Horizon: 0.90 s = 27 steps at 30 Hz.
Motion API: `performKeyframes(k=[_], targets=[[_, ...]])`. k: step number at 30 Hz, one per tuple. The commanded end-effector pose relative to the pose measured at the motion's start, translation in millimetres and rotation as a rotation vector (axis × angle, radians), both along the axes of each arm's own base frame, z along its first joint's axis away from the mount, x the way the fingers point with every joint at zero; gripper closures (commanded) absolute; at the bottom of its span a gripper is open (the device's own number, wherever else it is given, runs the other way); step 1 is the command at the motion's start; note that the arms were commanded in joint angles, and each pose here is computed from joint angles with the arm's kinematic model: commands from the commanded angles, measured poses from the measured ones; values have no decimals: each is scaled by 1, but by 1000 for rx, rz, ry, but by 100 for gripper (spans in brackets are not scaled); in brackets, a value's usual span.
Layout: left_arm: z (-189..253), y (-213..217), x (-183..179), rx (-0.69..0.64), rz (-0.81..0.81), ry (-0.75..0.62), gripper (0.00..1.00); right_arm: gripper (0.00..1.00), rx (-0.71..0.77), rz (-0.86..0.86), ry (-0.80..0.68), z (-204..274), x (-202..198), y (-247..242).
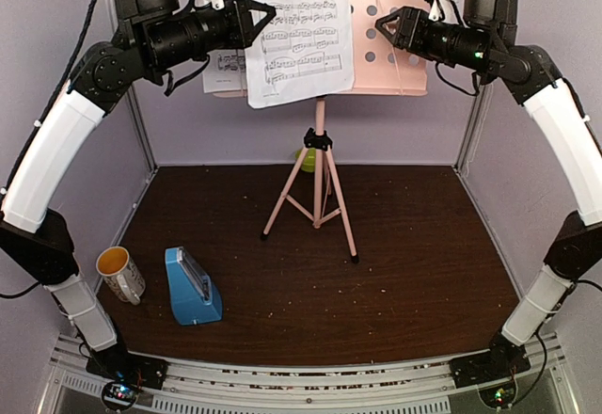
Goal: Set up the instrument practice props
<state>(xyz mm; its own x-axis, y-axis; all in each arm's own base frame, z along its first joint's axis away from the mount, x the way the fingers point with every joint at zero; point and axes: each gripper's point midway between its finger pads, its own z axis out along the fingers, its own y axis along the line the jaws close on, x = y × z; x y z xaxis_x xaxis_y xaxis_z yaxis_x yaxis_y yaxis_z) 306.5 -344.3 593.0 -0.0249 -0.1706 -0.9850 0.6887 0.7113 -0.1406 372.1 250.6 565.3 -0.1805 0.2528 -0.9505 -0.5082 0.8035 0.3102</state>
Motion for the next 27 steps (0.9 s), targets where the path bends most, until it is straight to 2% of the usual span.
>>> performKeyframes(k=[1, 8, 11, 20, 27], targets=[[28, 7, -6, -47, -1, -97, 100, 55, 34, -1, -43, 17, -3, 2], [30, 8, -3, -56, 19, -116, 100, 90, 25, -36, -45, 14, 2, -2], [33, 7, -2, -60, 20, -132, 100, 100, 27, -30, -82, 19, -2, -3], [33, -7, 3, -49, -5, -154, 100, 100, 40, 37, -232, 28, -22, -1], [38, -24, 16, -44, 4, -231, 100, 100, 43, 87, -260, 30, -27, 6]])
